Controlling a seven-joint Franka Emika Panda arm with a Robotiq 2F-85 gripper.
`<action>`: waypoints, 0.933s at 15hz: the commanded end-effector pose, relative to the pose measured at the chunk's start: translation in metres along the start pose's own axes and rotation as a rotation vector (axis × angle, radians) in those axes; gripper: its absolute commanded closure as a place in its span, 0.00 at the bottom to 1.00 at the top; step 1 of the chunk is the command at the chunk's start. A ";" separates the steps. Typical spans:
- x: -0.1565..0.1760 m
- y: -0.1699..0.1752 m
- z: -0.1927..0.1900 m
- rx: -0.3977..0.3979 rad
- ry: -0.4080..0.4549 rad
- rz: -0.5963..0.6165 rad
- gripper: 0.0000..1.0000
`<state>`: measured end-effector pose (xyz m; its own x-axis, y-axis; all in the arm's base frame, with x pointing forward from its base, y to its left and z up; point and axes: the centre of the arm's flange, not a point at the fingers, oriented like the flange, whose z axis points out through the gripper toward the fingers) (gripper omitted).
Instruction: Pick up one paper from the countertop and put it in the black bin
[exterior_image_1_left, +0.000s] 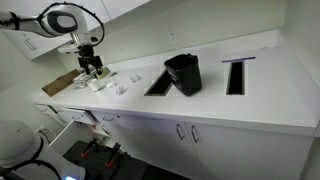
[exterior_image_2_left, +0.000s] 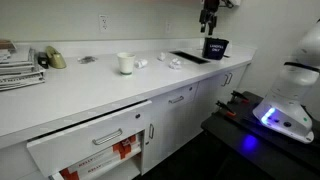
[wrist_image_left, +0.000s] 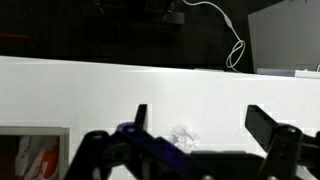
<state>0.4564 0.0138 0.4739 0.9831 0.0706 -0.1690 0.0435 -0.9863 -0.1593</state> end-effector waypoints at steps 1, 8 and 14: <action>0.000 0.000 0.000 0.000 0.000 0.000 0.00; 0.027 -0.002 0.027 -0.012 0.128 -0.027 0.00; 0.083 -0.010 0.102 -0.006 0.279 -0.068 0.00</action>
<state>0.5014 0.0340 0.3998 0.9948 0.0794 0.0632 0.0870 -0.9877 -0.1295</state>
